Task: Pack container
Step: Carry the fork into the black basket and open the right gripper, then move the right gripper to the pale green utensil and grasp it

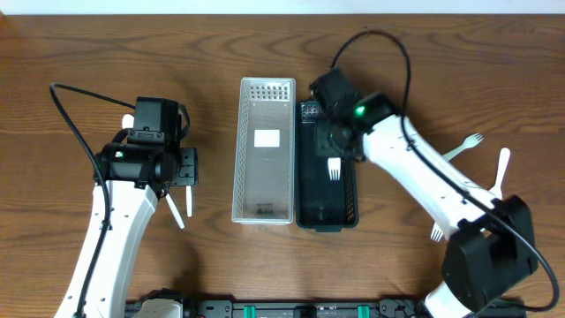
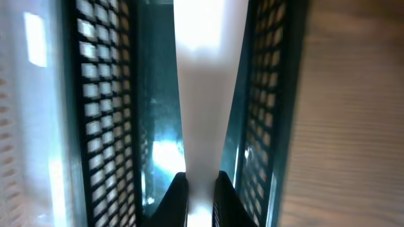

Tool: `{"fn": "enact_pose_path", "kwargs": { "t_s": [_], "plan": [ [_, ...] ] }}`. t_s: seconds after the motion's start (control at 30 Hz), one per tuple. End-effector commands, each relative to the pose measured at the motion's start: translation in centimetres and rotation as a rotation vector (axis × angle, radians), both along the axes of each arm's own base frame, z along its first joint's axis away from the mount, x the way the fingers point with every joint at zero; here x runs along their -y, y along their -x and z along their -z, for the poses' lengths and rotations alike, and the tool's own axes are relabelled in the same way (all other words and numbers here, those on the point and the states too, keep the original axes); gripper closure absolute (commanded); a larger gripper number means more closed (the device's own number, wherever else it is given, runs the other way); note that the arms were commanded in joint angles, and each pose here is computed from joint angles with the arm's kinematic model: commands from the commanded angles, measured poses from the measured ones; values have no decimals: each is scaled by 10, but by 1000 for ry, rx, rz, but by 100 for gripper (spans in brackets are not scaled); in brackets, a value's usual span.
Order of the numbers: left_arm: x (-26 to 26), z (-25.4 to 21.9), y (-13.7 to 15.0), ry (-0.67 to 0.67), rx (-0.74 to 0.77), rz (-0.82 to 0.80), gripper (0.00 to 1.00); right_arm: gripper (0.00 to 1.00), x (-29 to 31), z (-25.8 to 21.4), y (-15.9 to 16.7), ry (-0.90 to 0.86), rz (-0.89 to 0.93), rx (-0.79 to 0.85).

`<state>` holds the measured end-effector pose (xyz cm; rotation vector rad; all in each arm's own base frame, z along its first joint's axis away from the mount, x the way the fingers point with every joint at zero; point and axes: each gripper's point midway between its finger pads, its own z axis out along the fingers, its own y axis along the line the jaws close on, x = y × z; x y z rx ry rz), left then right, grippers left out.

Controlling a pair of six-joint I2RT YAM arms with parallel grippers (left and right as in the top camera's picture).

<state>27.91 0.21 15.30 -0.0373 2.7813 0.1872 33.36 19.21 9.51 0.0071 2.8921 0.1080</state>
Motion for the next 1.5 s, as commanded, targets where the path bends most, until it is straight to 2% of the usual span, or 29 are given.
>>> {"fn": "enact_pose_path", "kwargs": {
  "t_s": [0.0,0.07,0.1,0.13,0.2,0.23,0.37,0.53,0.67,0.77,0.9,0.97,1.0,1.23,1.47],
  "plan": [
    [-2,-3,-2,-8,3,-2,35,98,1,21,9,16,15,-25],
    [-2,-3,-2,-8,3,-2,35,96,1,23,8,15,7,-19],
    [-1,-3,-2,-8,3,-2,35,91,0,23,6,14,-5,-12],
    [-2,-3,-2,-8,3,-2,35,83,-1,22,4,13,-19,-3],
    [-1,-3,-2,-8,3,-2,35,51,-4,20,0,7,-38,15],
    [-1,-3,-2,-8,3,-2,35,46,-6,19,-1,1,-49,24],
    [-2,-3,-2,-8,4,-2,35,45,-11,8,-12,-8,-87,64],
    [-2,-3,-2,-8,4,-2,35,47,13,-52,-51,-18,34,193],
    [-2,-3,-2,-8,3,-2,35,44,81,-105,-81,-23,255,284],
    [-2,-3,-2,-8,3,-2,35,32,153,-115,-91,-20,468,300],
    [-1,-3,-2,-8,3,-2,34,32,239,-96,-94,3,699,256],
    [-1,-3,-2,-8,3,-2,34,23,268,-78,-93,10,768,210],
    [-1,-3,-2,-8,4,-2,34,22,281,-65,-92,21,795,179],
    [-2,-2,-1,-8,-1,-2,34,19,317,14,-85,67,865,-12],
    [-2,-2,0,-9,-7,-2,34,16,327,54,-79,83,887,-101]
  ]
}}
